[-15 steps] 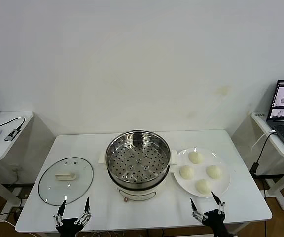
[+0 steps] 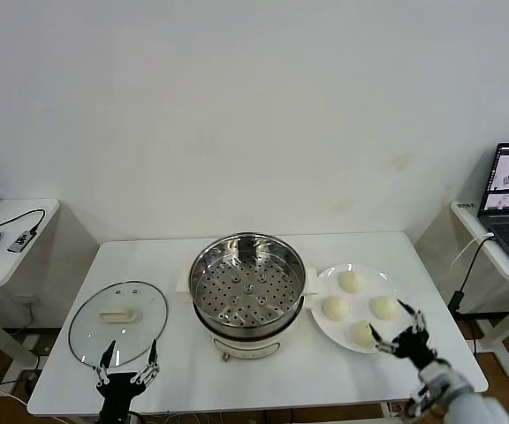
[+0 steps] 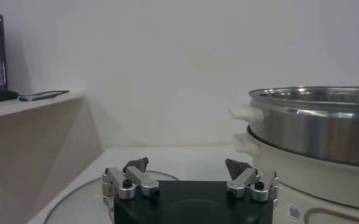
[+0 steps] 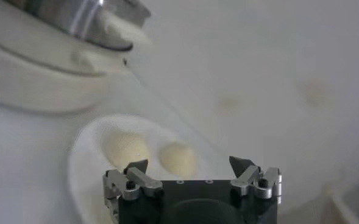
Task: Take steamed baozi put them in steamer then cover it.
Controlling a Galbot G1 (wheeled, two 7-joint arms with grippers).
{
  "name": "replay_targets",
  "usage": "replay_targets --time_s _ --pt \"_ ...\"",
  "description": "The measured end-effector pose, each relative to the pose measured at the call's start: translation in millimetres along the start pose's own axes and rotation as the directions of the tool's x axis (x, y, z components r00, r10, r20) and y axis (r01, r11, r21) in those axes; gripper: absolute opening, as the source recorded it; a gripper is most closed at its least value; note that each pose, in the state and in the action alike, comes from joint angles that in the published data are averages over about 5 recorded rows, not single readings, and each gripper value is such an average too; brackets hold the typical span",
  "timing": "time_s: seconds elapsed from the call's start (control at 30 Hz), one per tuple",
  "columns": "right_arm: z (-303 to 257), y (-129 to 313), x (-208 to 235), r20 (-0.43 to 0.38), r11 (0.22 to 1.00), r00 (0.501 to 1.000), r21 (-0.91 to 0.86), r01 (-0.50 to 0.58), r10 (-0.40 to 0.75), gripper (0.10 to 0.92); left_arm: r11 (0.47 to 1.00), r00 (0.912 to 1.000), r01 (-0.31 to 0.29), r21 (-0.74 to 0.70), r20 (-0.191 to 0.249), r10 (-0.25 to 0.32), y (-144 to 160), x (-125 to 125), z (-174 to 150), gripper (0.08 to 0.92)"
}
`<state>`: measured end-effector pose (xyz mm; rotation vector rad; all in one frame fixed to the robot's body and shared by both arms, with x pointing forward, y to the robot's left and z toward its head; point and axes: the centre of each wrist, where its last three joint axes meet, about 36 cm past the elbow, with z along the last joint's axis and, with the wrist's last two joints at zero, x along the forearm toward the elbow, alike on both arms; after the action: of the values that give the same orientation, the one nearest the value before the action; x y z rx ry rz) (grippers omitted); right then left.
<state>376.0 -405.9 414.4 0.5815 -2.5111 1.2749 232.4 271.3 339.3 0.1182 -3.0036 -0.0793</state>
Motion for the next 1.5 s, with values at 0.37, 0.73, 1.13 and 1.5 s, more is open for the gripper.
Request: replay_targets --time_s 0.37,0.73,1.13,1.5 --pt "-24 -100 -57 -0.103 0.932 0.963 0.244 0.266 -0.248 0.823 0.999 0.9994 0.031 -0.034 0.018 -0.03 8 -12 -5 0.823" --pt "-54 -144 -136 -0.227 0.806 0.862 0.309 0.505 -0.453 0.823 0.998 0.9981 0.053 -0.045 0.035 -0.051 12 -21 -14 0.823" --pt "-83 -152 -210 -0.362 0.669 0.738 0.316 0.672 -0.57 0.823 0.996 0.9975 0.062 -0.064 0.037 -0.06 19 -25 -21 0.823" --pt "-94 -140 -251 -0.439 0.63 0.69 0.301 0.716 -0.575 0.823 0.994 0.9969 0.069 -0.079 0.042 -0.066 26 -23 -25 0.823"
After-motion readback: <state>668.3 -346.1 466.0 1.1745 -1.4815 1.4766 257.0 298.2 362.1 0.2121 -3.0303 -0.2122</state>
